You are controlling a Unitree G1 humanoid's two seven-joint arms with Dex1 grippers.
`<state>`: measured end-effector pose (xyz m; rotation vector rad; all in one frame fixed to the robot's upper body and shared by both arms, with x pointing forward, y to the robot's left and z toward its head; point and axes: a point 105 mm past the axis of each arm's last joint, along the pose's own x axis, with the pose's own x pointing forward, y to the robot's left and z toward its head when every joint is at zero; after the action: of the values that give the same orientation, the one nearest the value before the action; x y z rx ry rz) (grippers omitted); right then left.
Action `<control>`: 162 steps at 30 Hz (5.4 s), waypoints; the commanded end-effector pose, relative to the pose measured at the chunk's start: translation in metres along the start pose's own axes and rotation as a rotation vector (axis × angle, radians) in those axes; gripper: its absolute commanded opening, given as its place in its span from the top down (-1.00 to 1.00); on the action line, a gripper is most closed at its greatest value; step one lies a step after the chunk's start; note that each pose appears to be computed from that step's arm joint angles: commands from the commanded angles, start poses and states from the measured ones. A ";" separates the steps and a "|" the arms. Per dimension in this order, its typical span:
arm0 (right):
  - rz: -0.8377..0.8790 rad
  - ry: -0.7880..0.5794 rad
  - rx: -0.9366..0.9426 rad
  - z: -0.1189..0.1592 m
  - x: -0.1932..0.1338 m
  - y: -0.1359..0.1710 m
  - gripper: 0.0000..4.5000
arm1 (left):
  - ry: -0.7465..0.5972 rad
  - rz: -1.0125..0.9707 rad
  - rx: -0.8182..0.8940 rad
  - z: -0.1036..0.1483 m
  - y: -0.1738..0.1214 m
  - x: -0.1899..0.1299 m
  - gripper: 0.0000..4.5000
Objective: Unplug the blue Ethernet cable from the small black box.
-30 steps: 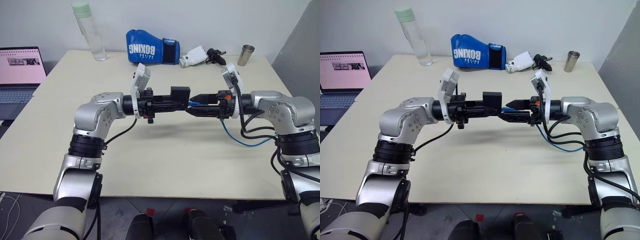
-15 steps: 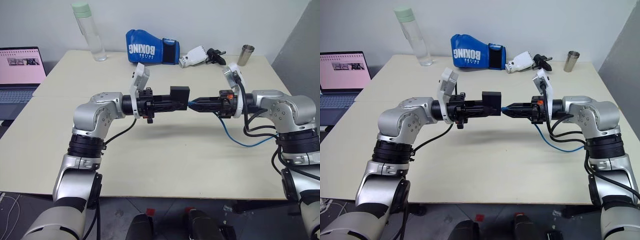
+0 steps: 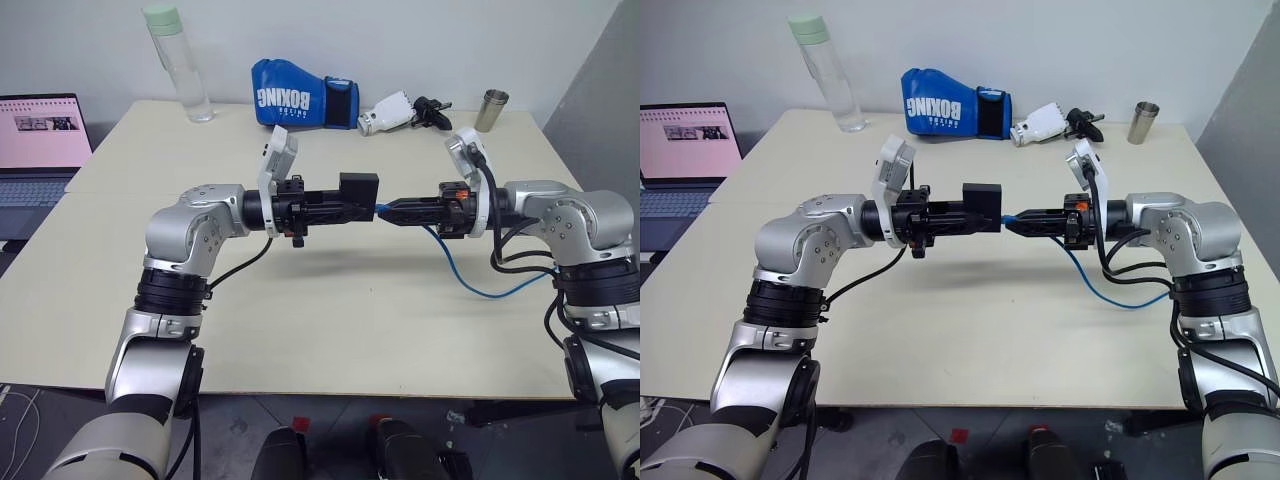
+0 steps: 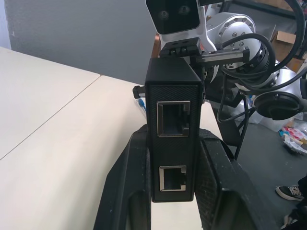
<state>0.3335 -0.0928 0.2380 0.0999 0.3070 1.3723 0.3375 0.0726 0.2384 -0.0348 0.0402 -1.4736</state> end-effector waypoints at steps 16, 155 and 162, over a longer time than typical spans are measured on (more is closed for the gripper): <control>-0.043 -0.001 -0.028 0.007 -0.031 0.015 0.67 | -0.012 -0.013 0.062 0.013 -0.001 0.001 0.65; -1.121 0.085 -0.177 -0.066 -0.091 -0.125 0.98 | 0.018 0.235 0.081 -0.001 0.012 -0.047 0.65; -1.150 0.110 -0.120 -0.094 -0.071 -0.139 0.64 | 0.002 0.247 0.056 -0.006 0.002 -0.043 0.65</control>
<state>0.4238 -0.2023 0.1106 -0.2180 0.3468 0.2478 0.3409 0.1154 0.2187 0.0123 0.0624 -1.2231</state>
